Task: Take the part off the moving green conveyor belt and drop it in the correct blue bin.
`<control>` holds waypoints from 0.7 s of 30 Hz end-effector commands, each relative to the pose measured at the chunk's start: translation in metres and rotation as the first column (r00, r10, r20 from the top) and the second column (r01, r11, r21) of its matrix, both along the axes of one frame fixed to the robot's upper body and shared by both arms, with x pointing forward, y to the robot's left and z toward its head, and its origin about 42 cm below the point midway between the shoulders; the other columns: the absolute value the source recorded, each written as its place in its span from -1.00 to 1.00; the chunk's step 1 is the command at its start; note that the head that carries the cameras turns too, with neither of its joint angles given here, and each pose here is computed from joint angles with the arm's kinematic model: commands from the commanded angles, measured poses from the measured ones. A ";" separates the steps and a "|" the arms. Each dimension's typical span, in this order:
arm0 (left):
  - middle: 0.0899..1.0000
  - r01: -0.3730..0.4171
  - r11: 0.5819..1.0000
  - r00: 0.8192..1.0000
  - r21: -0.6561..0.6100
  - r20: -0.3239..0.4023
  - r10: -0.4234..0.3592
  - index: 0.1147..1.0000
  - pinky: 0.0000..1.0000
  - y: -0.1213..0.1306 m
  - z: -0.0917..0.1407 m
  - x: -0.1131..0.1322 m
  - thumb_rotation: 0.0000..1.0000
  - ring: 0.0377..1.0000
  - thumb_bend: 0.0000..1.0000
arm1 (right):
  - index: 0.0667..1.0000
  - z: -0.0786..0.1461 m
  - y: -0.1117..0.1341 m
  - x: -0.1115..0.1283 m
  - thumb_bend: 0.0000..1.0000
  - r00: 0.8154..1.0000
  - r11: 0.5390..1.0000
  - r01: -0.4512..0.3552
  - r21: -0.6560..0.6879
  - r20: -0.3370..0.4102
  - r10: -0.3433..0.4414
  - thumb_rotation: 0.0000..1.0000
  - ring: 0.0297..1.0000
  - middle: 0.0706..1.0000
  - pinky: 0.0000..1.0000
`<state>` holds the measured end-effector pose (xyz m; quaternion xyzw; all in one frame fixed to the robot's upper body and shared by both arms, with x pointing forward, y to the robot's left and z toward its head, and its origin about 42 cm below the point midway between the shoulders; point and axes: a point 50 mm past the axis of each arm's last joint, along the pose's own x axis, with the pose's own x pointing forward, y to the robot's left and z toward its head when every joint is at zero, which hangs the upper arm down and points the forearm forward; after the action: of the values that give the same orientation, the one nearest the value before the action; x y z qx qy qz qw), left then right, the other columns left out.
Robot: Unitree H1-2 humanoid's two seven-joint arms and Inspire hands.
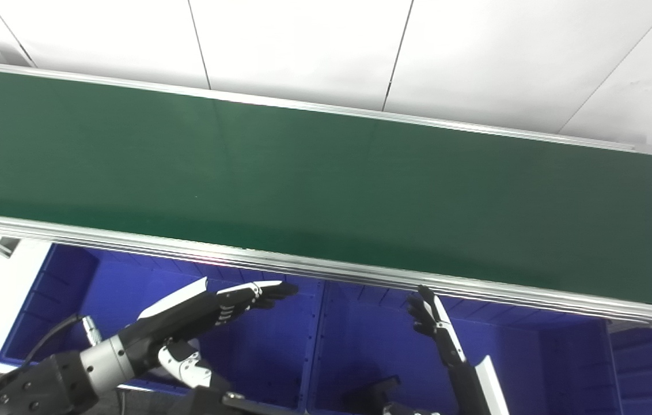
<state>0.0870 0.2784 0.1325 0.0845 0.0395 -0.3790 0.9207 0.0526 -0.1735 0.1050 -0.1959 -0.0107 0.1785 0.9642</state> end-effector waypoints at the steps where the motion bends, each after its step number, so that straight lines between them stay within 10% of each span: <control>1: 0.99 0.001 0.999 0.999 -0.051 0.040 0.001 0.84 1.00 0.000 0.003 0.002 0.16 1.00 0.99 | 1.00 0.005 0.003 -0.004 0.77 1.000 1.000 0.016 -0.006 0.004 -0.016 0.50 0.81 0.84 0.70; 21: 1.00 -0.063 0.986 0.991 -0.154 0.107 0.080 1.00 1.00 0.000 -0.028 0.049 0.05 1.00 0.97 | 1.00 -0.016 0.033 -0.008 0.72 0.988 0.990 0.144 0.010 -0.051 -0.143 0.50 0.87 0.94 0.70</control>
<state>0.1332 0.2730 0.0976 0.0296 -0.0131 -0.3408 0.9396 0.0435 -0.1473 0.0828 -0.1918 0.0395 0.1246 0.9727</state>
